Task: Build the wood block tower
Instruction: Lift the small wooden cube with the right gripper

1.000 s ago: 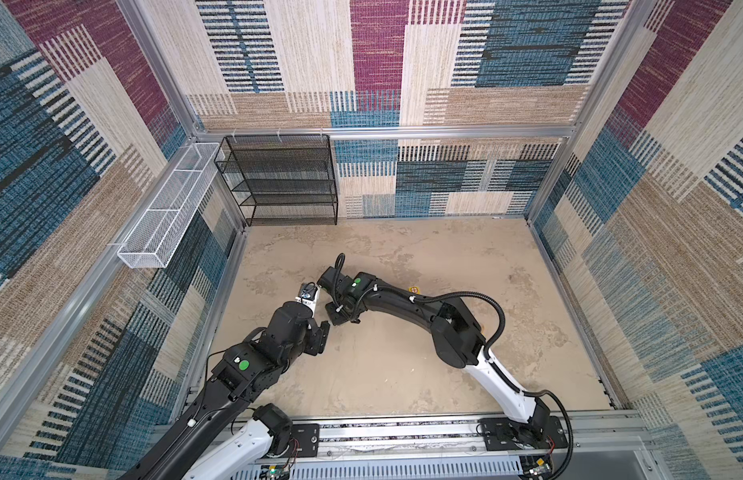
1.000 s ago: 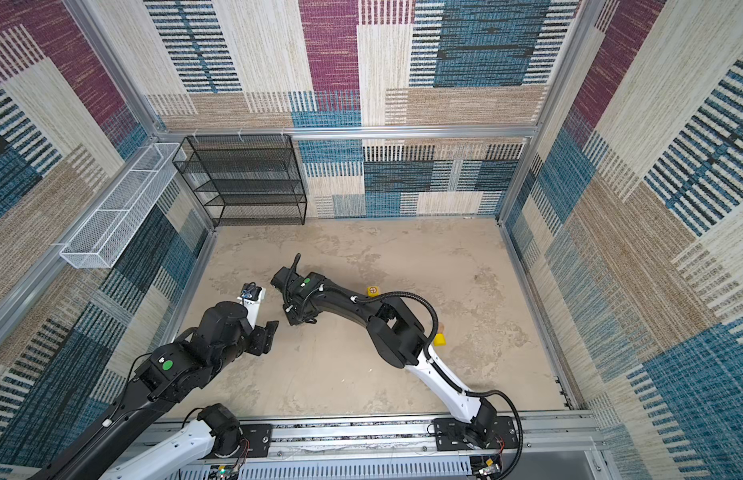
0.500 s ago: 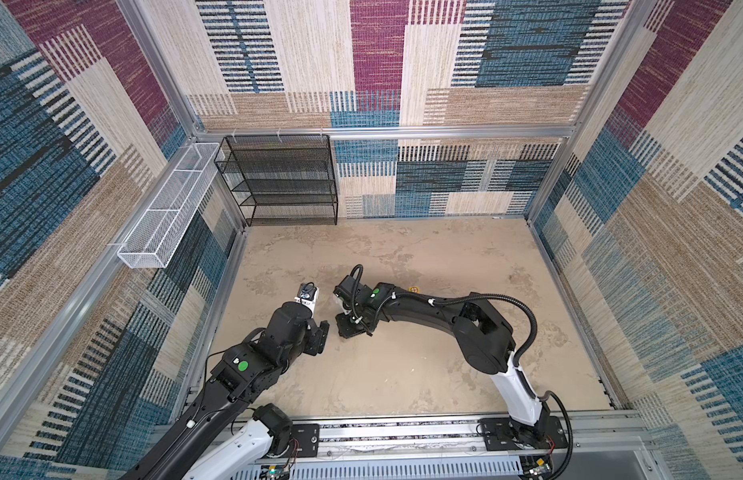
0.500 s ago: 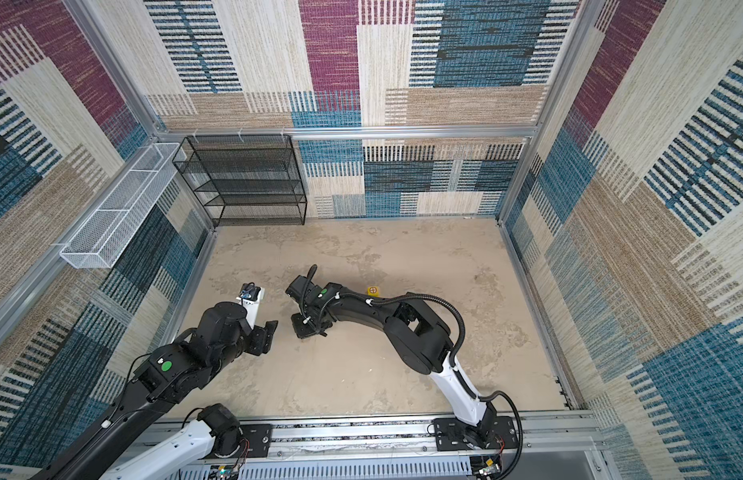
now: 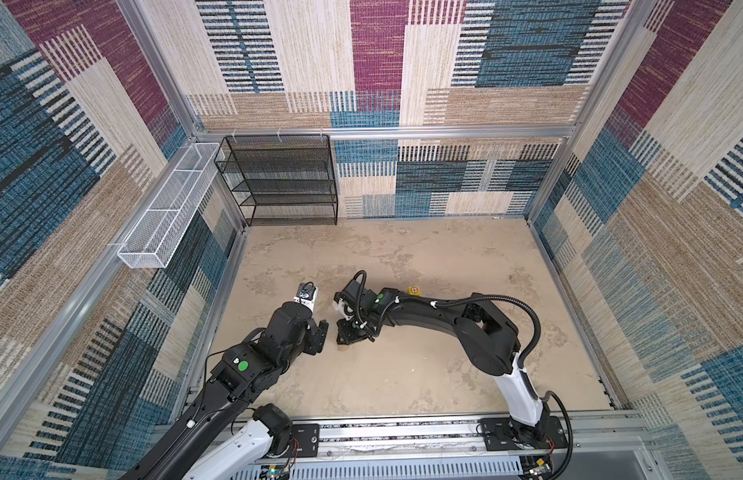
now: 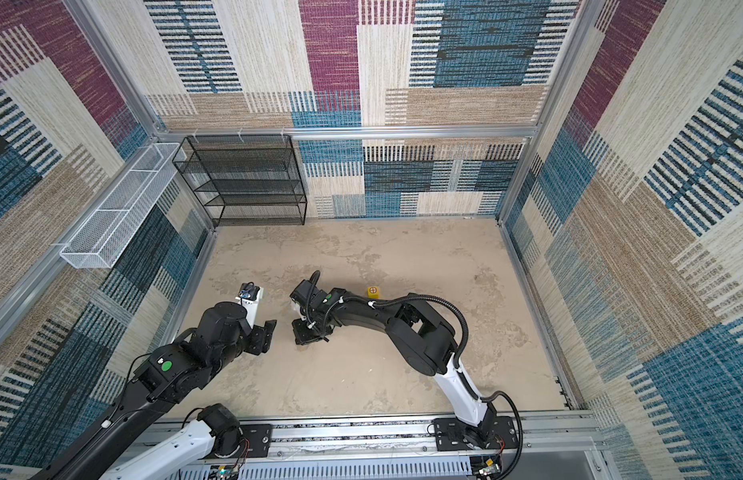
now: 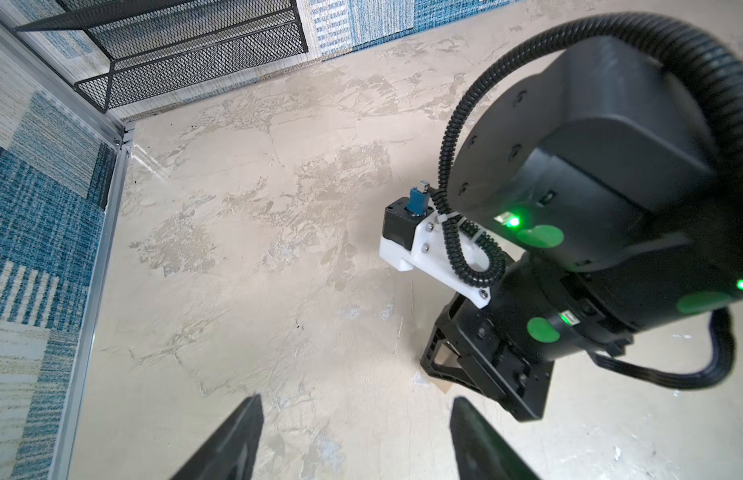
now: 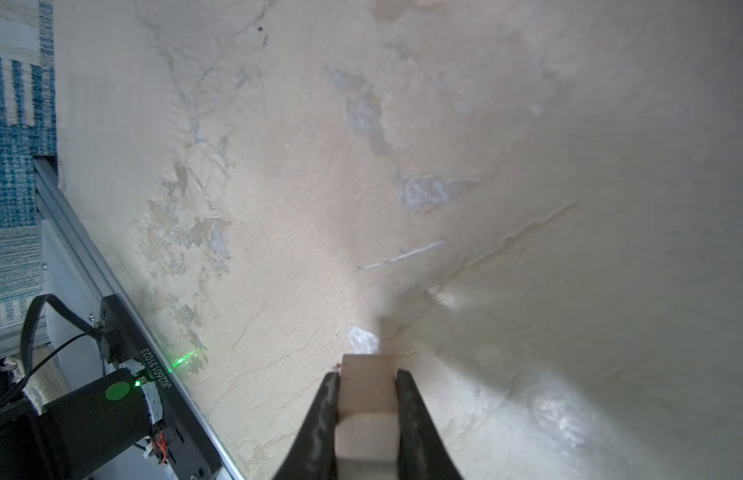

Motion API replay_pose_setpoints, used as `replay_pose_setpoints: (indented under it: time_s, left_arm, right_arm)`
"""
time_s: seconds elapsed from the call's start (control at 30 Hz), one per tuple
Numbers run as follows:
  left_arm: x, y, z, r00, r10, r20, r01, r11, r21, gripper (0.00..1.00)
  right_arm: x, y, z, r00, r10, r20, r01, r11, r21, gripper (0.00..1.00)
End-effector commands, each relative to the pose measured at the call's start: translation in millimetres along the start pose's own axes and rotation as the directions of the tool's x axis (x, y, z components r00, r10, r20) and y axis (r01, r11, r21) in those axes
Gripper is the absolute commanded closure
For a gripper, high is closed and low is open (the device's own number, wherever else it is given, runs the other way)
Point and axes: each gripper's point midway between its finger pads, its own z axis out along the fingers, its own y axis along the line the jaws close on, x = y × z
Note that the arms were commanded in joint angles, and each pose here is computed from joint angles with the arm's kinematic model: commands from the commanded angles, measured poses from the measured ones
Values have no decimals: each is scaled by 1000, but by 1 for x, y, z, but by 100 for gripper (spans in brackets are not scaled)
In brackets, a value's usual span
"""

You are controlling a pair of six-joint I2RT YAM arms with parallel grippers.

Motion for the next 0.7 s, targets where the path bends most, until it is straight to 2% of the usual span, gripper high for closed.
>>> replay_pose_setpoints:
  time_s: [0.0,0.23,0.33,0.5,0.67]
  left_arm:
    - [-1,4,0,1000,12,4,-12,1000,-21,24]
    - [-1,4,1,1000,13,1,-13,1000,-26,24]
    - [-1,4,1,1000,13,0,-13,1000,-27,24]
    - [0,4,2,1000,15,-4,-15,1000,-27,24]
    - [0,4,2,1000,15,-2,-15,1000,-27,24]
  right_arm:
    - [-6,12,0,999,-36,9,36,998,-49,81]
    - [-13,-14,7,998,-56,-4,56,993,107,75]
    - [-20,-22,5,998,-59,9,56,984,172,70]
    - [-30,-35,-2,998,-61,33,50,962,269,52]
    - [-35,-38,-13,996,-71,49,52,948,315,49]
